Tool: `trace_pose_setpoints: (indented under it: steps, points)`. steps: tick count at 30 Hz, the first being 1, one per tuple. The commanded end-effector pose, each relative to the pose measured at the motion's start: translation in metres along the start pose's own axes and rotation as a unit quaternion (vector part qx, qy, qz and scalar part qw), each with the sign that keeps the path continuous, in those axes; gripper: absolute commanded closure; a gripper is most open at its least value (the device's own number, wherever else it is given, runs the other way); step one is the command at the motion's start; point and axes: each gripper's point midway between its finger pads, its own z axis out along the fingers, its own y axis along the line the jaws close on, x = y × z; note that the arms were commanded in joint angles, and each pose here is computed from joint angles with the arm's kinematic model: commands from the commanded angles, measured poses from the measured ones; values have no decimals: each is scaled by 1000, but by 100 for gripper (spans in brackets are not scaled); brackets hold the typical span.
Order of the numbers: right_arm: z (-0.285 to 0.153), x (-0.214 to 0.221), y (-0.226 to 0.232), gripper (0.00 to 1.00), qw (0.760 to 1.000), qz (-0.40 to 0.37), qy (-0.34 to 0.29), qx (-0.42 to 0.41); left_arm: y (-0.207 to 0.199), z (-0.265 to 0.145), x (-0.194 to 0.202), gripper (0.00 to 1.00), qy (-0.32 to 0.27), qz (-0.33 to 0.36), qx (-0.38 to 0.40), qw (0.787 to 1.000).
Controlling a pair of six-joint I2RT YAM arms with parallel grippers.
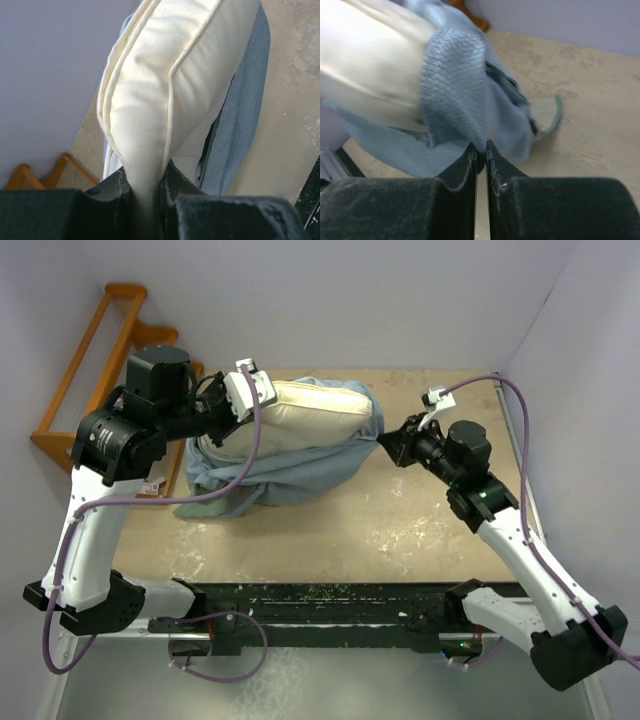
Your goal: Remove the pillowcase from the pillow
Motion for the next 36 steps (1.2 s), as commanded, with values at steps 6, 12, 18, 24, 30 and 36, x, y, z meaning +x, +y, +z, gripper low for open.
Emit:
trace_pose_setpoints:
  steps: [6,12,18,24,30,36]
  points:
    - [18,53,-40,100,996,82,44,10,26,-30,-43,100,-75,40,-68,994]
    - [24,128,-82,100,978,135,121,106,39,-56,-89,100,-169,9,-107,980]
    - [12,122,-93,91,979,117,89,140,70,-93,-126,100,-246,-33,-191,950]
    - [-17,-52,-40,52,995,-46,-41,76,47,-68,-114,100,-228,-27,-125,965]
    - [-60,-176,65,41,969,-152,-172,-89,-4,-35,-72,100,-153,-45,2,987]
    - [-50,-157,149,26,919,-252,-121,-277,-36,-14,-36,100,-88,-31,88,992]
